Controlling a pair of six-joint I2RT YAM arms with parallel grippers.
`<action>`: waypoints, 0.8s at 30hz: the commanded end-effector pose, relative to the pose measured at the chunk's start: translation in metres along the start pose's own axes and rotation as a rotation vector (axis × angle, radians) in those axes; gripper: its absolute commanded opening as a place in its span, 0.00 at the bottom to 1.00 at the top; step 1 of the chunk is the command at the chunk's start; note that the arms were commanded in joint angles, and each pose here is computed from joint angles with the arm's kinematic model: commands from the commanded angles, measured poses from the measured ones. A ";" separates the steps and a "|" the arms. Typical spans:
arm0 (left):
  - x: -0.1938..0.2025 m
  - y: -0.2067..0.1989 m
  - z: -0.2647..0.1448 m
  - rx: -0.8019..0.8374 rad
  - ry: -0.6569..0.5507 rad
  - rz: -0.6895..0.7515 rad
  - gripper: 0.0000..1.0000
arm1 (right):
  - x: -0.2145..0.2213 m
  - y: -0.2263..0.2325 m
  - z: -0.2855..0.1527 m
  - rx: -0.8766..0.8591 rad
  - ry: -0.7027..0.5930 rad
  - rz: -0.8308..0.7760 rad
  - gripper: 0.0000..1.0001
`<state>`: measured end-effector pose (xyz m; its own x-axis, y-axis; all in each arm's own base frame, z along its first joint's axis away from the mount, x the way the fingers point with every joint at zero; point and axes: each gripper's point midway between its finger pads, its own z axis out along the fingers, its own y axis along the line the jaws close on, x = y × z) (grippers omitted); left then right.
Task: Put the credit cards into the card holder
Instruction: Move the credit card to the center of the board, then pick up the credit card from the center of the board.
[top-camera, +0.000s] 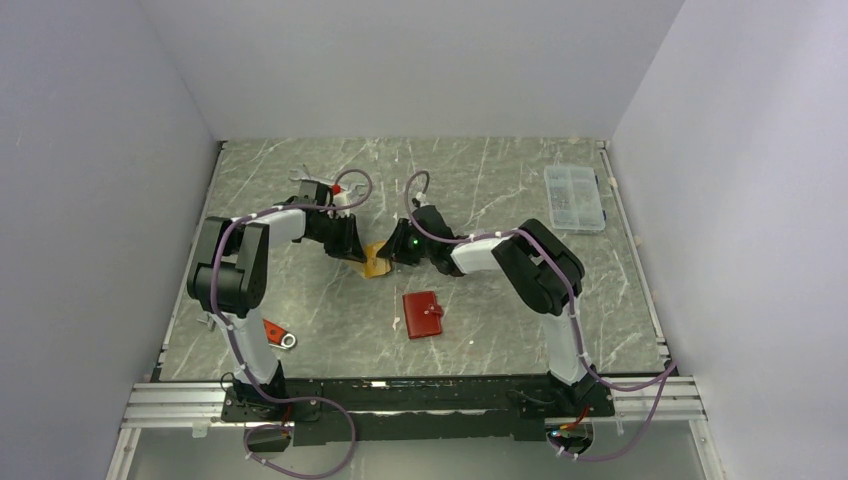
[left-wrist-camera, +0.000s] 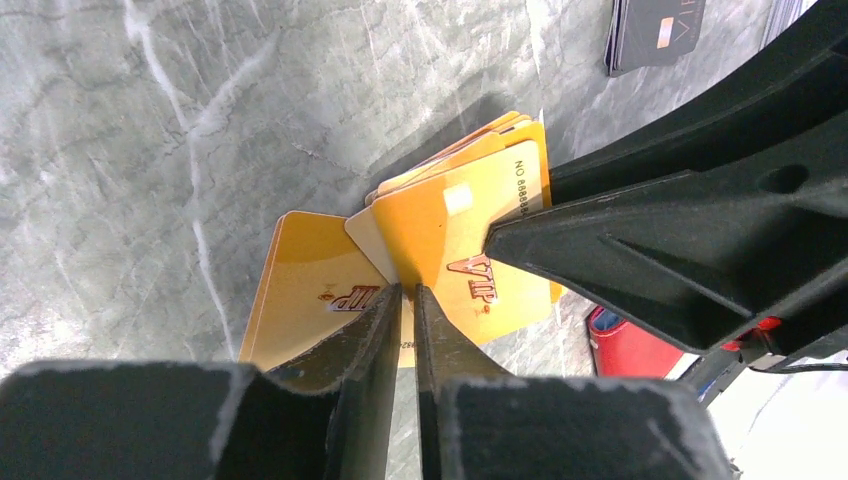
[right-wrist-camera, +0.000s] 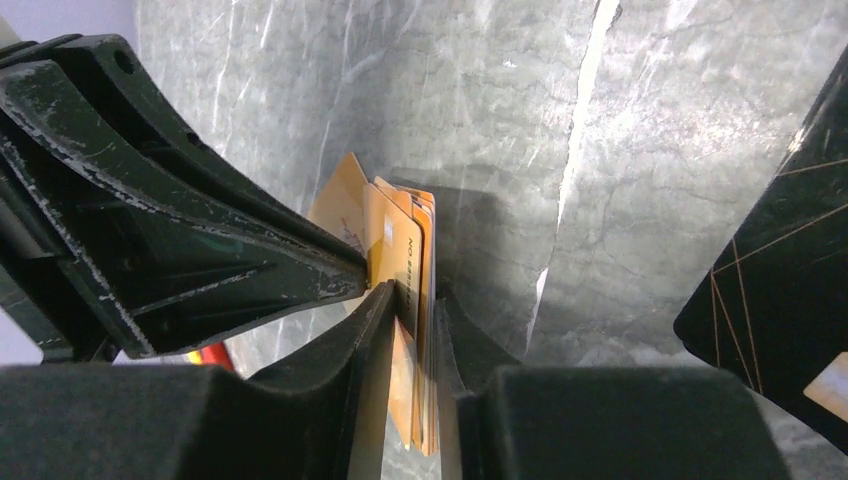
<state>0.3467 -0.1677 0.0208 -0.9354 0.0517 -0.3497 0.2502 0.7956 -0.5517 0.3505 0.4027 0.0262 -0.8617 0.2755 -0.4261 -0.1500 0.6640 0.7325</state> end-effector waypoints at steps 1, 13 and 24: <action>0.010 0.008 0.002 -0.038 0.039 0.013 0.19 | -0.003 0.006 -0.008 -0.054 0.001 0.029 0.16; -0.025 -0.032 -0.056 0.194 -0.093 0.039 0.73 | -0.018 0.025 -0.026 -0.201 -0.026 0.044 0.00; -0.008 -0.052 -0.058 0.394 -0.107 -0.009 0.77 | -0.032 0.068 -0.043 -0.423 -0.068 0.090 0.00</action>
<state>0.3327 -0.1637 0.0788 -0.9205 -0.0223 -0.3901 0.2998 0.5999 -0.7418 0.3419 0.3987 0.0529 -0.8816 0.3237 -0.3436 -0.1683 0.4645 0.8694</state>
